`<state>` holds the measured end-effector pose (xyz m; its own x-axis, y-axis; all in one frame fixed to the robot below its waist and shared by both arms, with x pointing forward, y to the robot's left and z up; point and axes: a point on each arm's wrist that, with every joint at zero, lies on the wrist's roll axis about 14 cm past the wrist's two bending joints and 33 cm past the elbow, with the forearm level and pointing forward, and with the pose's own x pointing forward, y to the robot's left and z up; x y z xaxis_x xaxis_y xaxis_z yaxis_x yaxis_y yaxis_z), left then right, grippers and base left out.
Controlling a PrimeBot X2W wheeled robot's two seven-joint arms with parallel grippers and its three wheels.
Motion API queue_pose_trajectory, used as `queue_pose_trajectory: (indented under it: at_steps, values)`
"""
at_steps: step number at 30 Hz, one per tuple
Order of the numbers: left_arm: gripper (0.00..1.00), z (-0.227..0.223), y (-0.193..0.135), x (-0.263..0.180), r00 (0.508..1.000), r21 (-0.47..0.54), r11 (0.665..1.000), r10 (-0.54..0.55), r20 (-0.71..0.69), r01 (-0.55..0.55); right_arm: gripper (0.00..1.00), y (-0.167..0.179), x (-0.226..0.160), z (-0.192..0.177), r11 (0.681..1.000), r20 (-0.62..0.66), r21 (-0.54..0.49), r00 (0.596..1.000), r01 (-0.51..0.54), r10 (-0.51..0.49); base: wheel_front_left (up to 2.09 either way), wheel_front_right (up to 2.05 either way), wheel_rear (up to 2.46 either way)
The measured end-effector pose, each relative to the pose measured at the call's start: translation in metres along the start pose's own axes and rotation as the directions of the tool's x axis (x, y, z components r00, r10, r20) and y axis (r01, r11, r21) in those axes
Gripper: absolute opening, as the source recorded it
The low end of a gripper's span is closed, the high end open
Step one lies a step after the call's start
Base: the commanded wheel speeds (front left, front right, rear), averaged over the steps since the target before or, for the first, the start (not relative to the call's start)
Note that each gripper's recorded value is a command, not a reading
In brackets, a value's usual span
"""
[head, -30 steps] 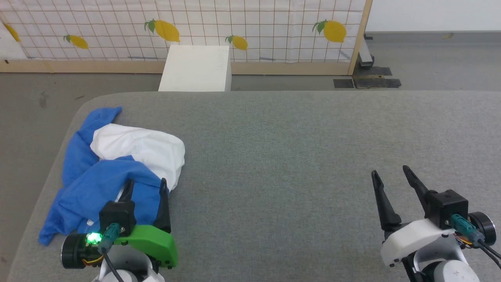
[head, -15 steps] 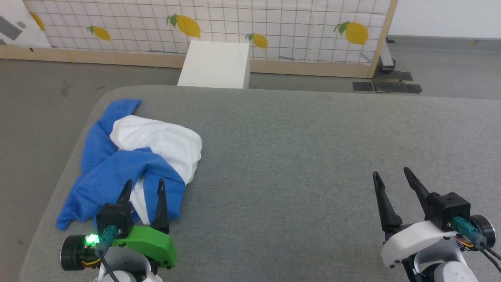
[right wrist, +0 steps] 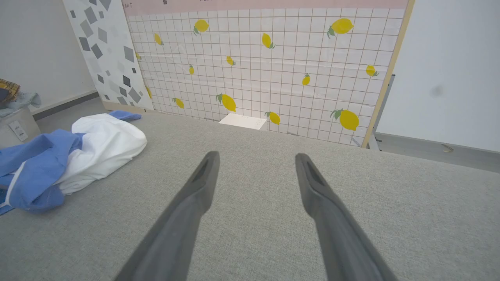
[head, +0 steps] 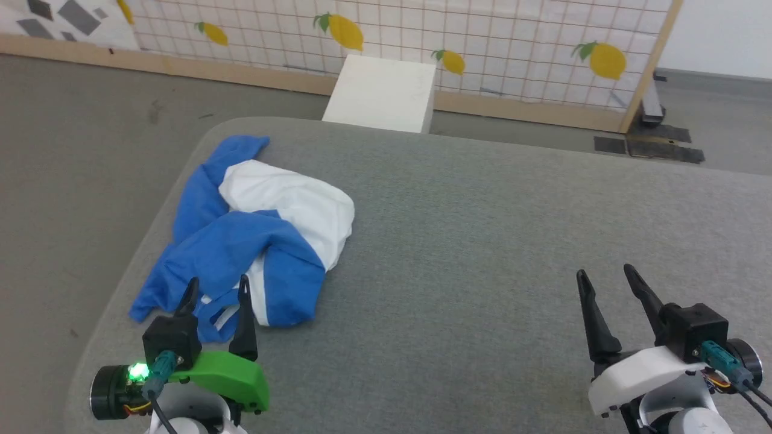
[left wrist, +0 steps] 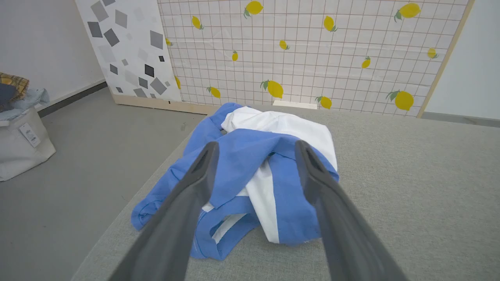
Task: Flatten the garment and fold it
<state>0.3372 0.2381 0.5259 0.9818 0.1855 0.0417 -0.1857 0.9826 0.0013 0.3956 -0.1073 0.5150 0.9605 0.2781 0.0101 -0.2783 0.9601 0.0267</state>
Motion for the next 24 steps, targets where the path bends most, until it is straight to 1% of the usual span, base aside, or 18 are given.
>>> queue_pose_trajectory:
  at_steps: [9,24]
  values:
    - [1.0,-0.001,0.024,-0.013,0.997,-0.022,0.997,0.079,0.005,-0.079,1.0,0.02,0.011,-0.008,0.998,-0.013,0.019,0.998,-0.061,0.061,0.0,0.0,0.0]
    - [1.0,-0.002,0.052,-0.031,0.985,-0.033,0.985,0.169,0.017,-0.168,1.0,0.044,0.023,-0.014,0.99,-0.012,0.05,0.991,-0.131,0.131,0.0,0.0,0.0]
